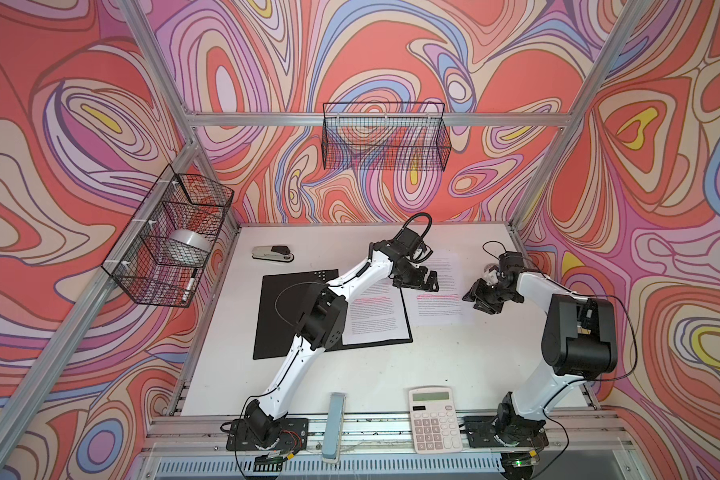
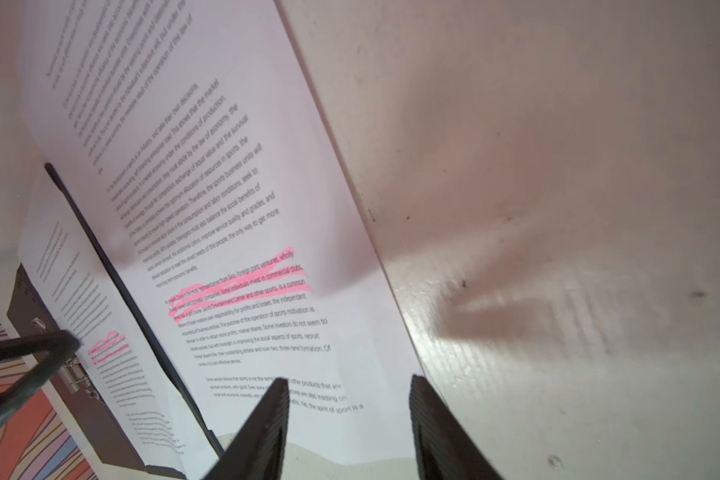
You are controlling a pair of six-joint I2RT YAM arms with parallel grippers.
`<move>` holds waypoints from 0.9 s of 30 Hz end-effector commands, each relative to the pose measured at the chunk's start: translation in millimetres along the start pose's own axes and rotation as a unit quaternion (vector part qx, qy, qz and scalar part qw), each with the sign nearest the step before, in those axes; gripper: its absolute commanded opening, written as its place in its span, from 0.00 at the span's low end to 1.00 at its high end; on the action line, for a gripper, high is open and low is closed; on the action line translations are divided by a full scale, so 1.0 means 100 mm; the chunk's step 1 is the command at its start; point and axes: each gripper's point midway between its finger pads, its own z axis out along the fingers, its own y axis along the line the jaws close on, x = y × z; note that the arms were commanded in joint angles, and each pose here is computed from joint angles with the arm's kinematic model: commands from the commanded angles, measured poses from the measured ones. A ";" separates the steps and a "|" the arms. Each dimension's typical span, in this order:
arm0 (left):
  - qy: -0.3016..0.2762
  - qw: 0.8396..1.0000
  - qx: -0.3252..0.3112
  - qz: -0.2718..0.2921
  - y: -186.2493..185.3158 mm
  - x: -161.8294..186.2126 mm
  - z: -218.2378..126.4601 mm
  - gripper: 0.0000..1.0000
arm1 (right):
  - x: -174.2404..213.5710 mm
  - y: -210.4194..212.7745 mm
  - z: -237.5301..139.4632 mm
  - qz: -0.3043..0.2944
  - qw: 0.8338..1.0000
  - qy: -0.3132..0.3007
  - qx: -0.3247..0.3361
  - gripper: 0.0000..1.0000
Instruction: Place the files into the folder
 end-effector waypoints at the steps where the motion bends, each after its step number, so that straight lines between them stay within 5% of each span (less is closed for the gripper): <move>1: -0.008 0.999 -0.043 -0.001 0.06 0.03 -0.16 1.00 | -0.21 -0.02 -0.02 -0.002 0.999 -0.034 0.020 0.50; 27: 0.063 0.994 -0.074 -0.045 0.29 0.51 0.32 1.00 | -0.36 -0.14 0.20 -0.009 0.998 -0.037 0.041 0.51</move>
